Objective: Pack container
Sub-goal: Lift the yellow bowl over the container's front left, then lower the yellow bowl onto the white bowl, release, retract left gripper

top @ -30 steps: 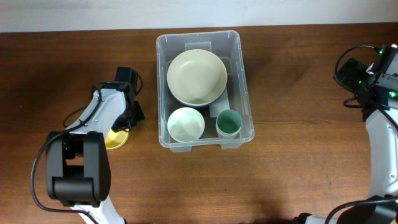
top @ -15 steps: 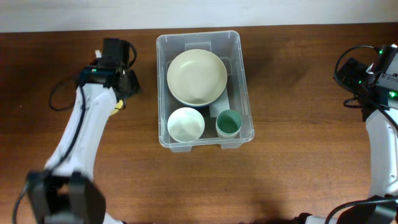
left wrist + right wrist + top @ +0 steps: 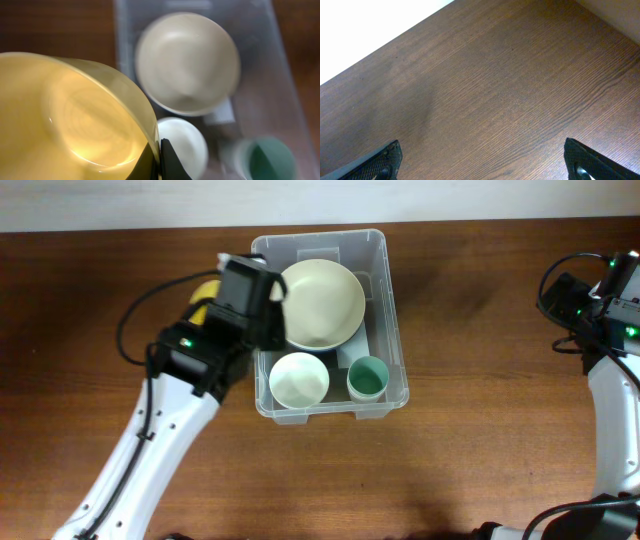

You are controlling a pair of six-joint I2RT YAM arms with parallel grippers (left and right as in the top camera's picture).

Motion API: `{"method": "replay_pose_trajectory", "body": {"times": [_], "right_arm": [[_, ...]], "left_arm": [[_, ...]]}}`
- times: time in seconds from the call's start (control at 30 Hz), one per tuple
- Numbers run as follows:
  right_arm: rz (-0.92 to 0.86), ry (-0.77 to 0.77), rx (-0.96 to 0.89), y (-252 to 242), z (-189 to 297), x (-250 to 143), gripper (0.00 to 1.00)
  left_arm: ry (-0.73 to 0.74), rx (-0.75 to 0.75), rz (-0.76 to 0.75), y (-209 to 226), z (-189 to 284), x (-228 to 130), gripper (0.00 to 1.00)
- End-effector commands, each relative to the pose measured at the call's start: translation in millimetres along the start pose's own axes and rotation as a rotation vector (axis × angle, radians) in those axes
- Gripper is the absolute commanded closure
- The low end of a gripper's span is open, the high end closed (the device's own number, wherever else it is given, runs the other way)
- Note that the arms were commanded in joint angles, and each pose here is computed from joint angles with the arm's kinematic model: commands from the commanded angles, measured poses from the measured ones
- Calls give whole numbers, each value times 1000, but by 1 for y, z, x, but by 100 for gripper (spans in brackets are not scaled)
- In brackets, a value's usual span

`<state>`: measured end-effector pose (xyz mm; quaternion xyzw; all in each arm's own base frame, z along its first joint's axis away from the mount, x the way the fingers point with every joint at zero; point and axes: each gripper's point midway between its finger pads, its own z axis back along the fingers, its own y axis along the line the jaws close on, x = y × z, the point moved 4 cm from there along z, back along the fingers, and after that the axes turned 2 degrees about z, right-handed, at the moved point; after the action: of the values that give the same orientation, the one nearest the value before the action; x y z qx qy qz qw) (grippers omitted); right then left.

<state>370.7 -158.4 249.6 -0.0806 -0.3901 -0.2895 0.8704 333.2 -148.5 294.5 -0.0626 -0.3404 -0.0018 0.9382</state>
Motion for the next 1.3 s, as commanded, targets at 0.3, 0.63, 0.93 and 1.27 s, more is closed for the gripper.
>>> {"method": "replay_pose_trajectory", "body": {"times": [0.3, 0.63, 0.93, 1.27], "right_arm": [[-5, -19, -6, -1, 4, 6, 1], [-5, -19, -6, -1, 4, 6, 1], [-5, -20, -6, -1, 4, 6, 1], [-5, -19, -6, -1, 4, 6, 1]], "left_arm": [[175, -77, -210, -68, -22, -54, 99], [278, -32, -253, -75, -57, -77, 94], [248, -2, -246, -70, -59, -70, 39], [146, 44, -95, -28, -53, -13, 38]]}}
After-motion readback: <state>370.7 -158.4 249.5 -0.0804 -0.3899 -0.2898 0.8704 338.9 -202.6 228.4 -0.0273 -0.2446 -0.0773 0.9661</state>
